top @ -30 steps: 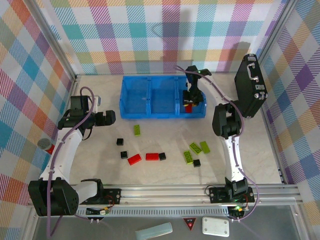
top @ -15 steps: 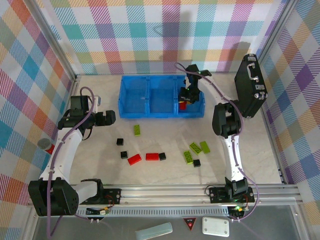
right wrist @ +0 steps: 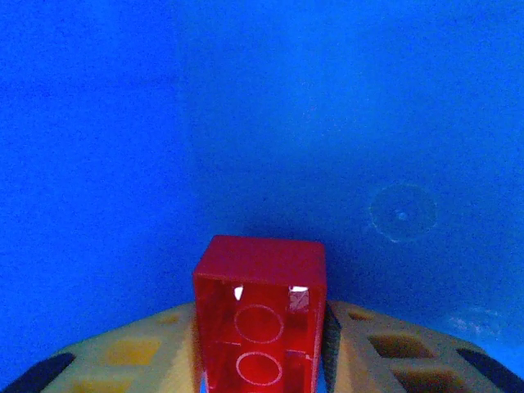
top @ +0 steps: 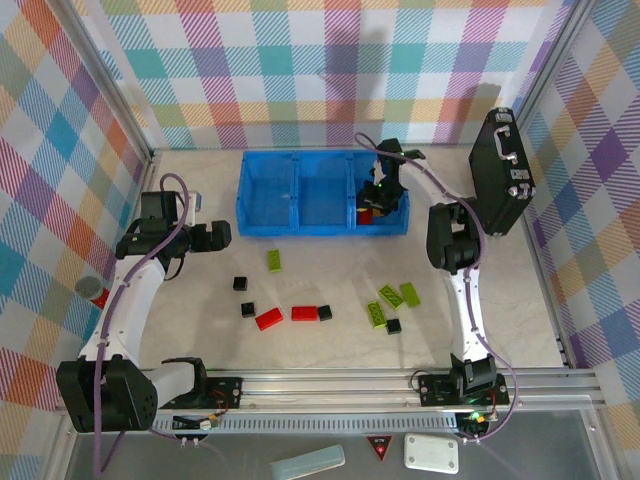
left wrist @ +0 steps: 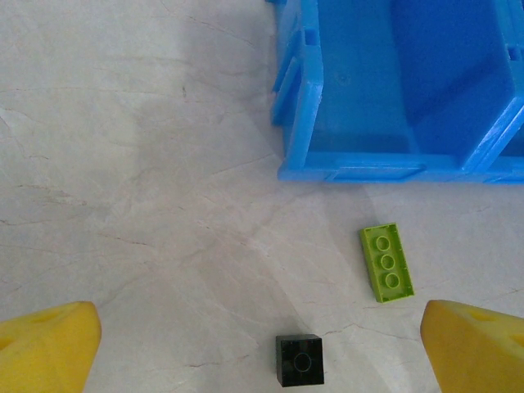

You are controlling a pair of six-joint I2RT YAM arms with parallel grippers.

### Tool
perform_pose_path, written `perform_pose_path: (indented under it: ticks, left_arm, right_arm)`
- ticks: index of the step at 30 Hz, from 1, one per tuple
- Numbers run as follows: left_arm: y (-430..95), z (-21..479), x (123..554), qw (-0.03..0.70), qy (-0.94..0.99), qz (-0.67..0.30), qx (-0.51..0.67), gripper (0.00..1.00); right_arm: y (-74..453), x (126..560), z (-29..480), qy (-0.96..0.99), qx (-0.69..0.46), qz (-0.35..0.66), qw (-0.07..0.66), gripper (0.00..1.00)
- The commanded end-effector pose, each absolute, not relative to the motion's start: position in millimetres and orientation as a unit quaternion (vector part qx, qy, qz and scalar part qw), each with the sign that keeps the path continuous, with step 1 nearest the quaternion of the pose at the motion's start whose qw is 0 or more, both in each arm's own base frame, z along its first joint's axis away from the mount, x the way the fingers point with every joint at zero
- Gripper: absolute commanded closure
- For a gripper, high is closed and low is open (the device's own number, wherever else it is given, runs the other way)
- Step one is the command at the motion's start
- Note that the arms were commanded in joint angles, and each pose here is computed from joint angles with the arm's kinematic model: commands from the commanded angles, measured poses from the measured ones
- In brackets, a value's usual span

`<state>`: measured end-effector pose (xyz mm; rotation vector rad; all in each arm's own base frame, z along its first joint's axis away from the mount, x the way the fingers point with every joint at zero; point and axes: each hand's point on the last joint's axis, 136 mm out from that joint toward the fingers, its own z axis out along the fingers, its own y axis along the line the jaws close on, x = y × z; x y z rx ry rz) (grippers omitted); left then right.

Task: Sort the legos into containers by color
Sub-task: Place the lego in the container.

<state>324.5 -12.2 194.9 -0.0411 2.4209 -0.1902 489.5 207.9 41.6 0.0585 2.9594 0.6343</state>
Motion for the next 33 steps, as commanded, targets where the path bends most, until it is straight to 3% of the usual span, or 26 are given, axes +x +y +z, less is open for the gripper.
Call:
perform_pose_path:
  ticks: [1, 19, 33]
  left_arm:
    - [-9, 189, 321, 0.339, 0.938, -0.071, -0.015, 0.00]
    - [-8, 187, 322, 0.335, 0.939, -0.070, -0.016, 0.00]
    - [-7, 187, 324, 0.334, 0.940, -0.067, -0.016, 0.00]
  right_arm:
    - [212, 486, 42, 0.974, 0.023, 0.222, 0.050, 0.56]
    - [198, 467, 97, 0.976, 0.002, 0.203, 0.083, 0.50]
    - [170, 375, 110, 0.993, -0.064, 0.068, 0.066, 0.50]
